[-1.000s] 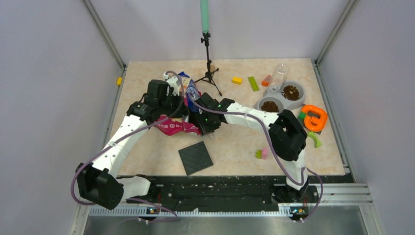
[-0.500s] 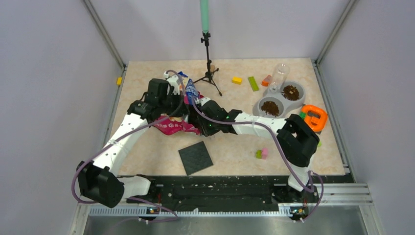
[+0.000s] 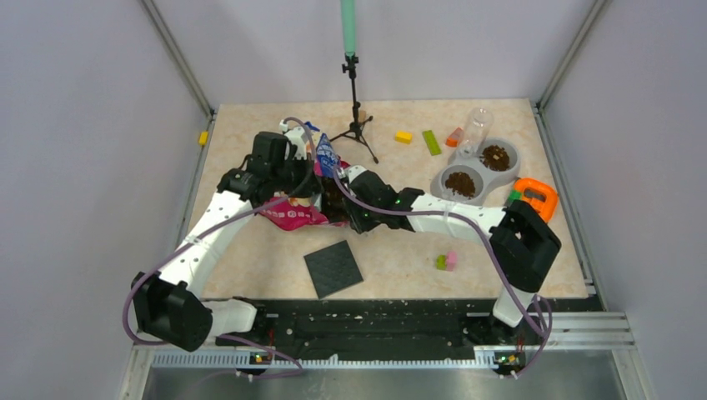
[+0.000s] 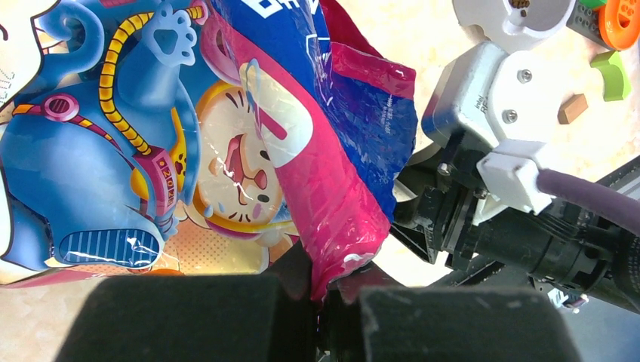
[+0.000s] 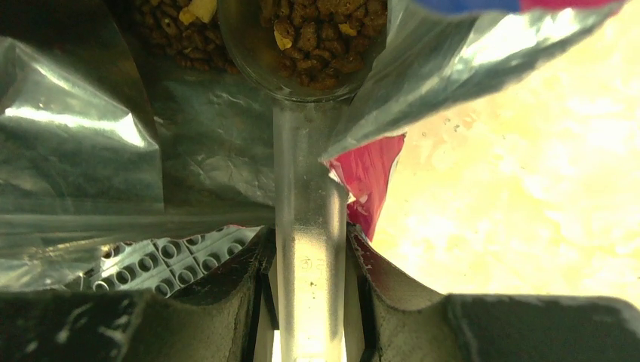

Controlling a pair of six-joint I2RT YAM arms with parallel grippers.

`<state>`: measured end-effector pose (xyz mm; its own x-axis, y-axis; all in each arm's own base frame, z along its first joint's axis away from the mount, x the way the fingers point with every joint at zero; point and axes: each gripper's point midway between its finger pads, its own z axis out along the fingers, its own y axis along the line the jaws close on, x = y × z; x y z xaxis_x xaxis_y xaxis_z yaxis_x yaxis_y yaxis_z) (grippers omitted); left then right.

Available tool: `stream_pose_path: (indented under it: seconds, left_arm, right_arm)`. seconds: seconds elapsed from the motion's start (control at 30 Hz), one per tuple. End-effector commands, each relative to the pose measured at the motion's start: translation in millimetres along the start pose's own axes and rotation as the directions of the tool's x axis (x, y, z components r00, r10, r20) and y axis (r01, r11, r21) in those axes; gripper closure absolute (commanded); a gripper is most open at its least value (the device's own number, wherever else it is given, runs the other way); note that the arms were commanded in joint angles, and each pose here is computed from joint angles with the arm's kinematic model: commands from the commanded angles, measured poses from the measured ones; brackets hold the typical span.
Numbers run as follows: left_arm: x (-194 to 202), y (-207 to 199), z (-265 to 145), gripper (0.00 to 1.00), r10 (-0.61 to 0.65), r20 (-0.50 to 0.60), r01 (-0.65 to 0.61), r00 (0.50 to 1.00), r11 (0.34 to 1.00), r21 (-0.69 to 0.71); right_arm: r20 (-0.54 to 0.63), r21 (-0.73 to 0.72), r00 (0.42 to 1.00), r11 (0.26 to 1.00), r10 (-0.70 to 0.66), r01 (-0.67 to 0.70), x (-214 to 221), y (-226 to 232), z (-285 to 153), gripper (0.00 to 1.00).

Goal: Serve the pet food

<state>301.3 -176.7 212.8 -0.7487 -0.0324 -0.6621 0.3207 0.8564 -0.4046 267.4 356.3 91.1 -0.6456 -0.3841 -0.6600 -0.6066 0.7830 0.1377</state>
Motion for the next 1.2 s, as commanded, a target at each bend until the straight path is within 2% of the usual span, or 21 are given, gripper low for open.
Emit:
stream_pose_path:
  seconds: [0.0,0.37,0.73,1.17]
  left_arm:
    - [-38,-26,-11,1.0,0.029,0.114,-0.039,0.993,0.996,0.085]
    - [-43,-27,-5,1.0,0.02,0.111,-0.031,0.994,0.995,0.094]
    - [-46,-29,-4,1.0,0.021,0.111,-0.033,0.994,0.994,0.104]
    - [-46,-34,-8,1.0,0.033,0.11,-0.046,0.993,0.991,0.125]
  right_arm:
    - [0.044,-0.002,0.998,0.999,-0.033,0.033,-20,0,-27,1.0]
    - [-0.144,0.09,0.984,0.989,-0.104,0.117,7,-21,-54,1.0]
    - [-0.094,0.003,0.989,0.994,-0.111,0.112,0,-7,-82,1.0]
    - [-0.078,-0.01,0.988,0.991,-0.136,0.136,-7,-2,-100,1.0]
